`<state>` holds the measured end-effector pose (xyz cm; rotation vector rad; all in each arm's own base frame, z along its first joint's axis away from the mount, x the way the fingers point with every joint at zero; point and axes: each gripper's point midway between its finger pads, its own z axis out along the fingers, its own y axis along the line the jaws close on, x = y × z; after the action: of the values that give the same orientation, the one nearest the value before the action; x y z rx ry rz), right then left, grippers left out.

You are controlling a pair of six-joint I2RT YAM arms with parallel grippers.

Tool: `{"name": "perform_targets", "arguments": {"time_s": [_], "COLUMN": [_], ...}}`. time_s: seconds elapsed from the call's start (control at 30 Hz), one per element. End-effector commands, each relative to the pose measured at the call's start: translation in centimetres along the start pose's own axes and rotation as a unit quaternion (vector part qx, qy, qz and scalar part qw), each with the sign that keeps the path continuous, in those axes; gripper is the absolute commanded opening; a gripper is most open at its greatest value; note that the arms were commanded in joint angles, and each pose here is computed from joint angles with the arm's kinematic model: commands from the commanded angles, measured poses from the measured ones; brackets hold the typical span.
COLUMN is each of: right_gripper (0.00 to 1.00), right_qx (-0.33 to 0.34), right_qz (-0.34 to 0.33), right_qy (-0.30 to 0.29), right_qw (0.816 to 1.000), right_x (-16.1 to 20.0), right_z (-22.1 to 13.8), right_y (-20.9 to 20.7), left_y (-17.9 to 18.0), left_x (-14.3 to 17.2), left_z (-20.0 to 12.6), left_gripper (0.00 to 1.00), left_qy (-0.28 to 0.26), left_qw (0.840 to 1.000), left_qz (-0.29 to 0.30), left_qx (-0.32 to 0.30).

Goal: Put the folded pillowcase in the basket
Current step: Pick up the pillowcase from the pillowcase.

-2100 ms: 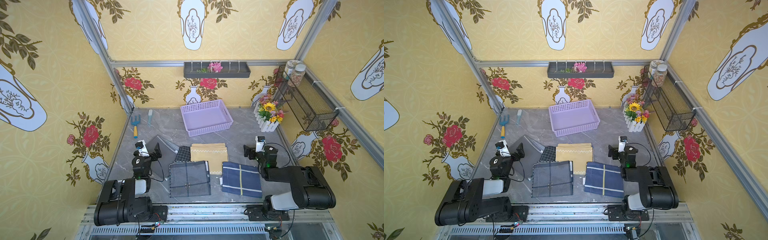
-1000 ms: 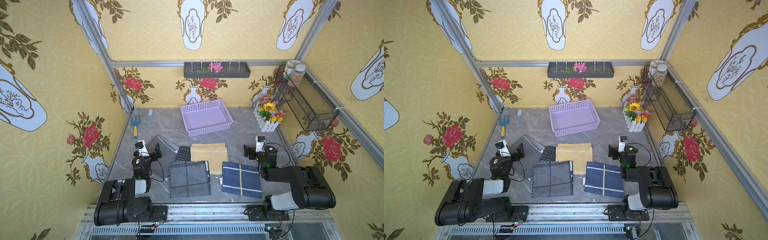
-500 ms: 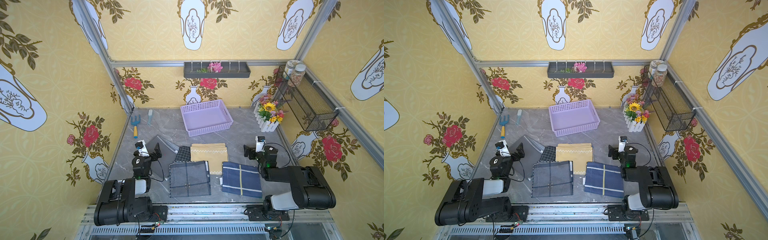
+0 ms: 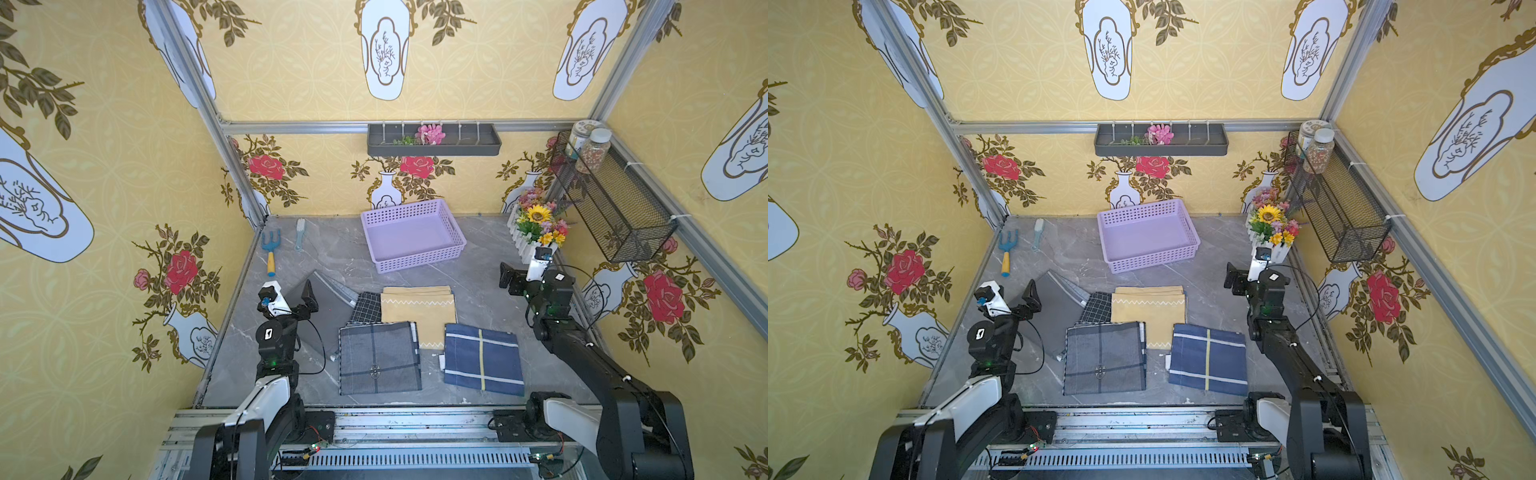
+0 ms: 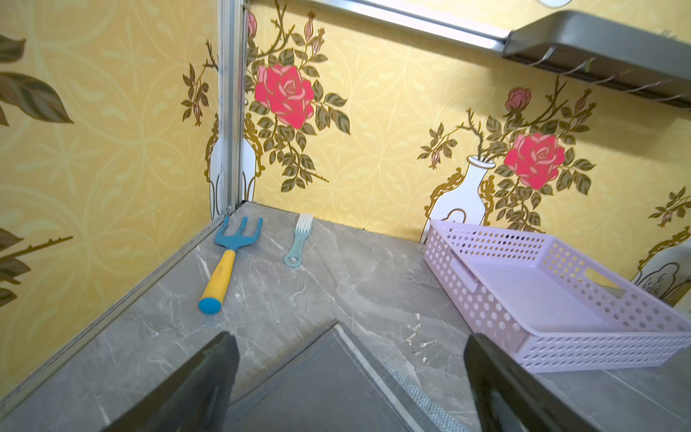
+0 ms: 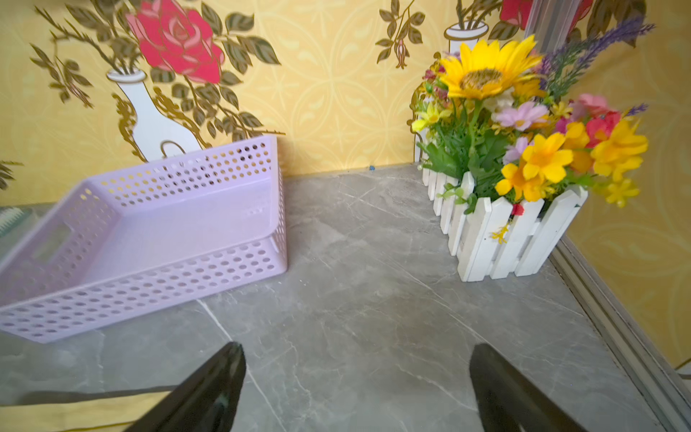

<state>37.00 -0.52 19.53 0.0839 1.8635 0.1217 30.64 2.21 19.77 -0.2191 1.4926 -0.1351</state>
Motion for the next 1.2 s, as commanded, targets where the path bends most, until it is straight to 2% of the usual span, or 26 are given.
{"name": "perform_targets", "arguments": {"time_s": [0.0,0.1,0.17,0.37,0.43,0.6,0.77,0.9,1.07,1.17], "right_gripper": [0.97,0.97,0.97,0.97,0.97,0.97,0.97,0.97,0.97,0.97], "right_qx": [-0.023,-0.028,-0.047,-0.15,-0.177,-0.204,-0.204,-0.218,-0.223,-0.217], "right_qz": [0.064,0.116,0.138,0.152,0.137,0.098,0.036,0.005,-0.033,-0.049], "right_qy": [0.068,0.118,0.152,0.196,0.208,0.232,0.262,0.277,0.313,0.328], "right_qw": [0.995,0.986,0.978,0.957,0.952,0.946,0.942,0.936,0.922,0.918], "right_x": [1.0,1.2,1.6,1.7,2.0,3.1,5.4,6.9,10.0,11.8], "right_z": [-1.0,-1.0,-0.6,1.1,1.3,1.3,0.3,-1.2,-3.9,-5.5], "right_y": [1.1,1.7,2.5,6.9,9.0,14.0,19.6,23.3,26.3,27.1], "left_y": [2.1,3.8,3.6,0.9,-0.4,-1.9,-4.4,-6.1,-7.4,-8.6], "left_x": [-0.9,-2.7,-3.4,-2.8,-2.4,-1.2,0.8,1.9,3.2,4.2], "left_z": [-0.9,-2.0,-2.5,-1.6,-1.2,-0.9,-1.4,-2.3,-3.5,-4.0], "left_gripper": [1.0,1.0,1.0,1.0,1.0,1.0,1.0,1.0,1.0,1.0], "left_qy": [0.003,-0.012,-0.013,0.064,0.091,0.125,0.199,0.233,0.266,0.287], "left_qw": [0.995,0.978,0.972,0.973,0.973,0.964,0.947,0.932,0.916,0.912], "left_qz": [-0.073,-0.159,-0.194,-0.205,-0.205,-0.235,-0.246,-0.262,-0.28,-0.272], "left_qx": [-0.068,-0.131,-0.131,-0.08,-0.047,-0.011,0.047,0.089,0.108,0.112]}}
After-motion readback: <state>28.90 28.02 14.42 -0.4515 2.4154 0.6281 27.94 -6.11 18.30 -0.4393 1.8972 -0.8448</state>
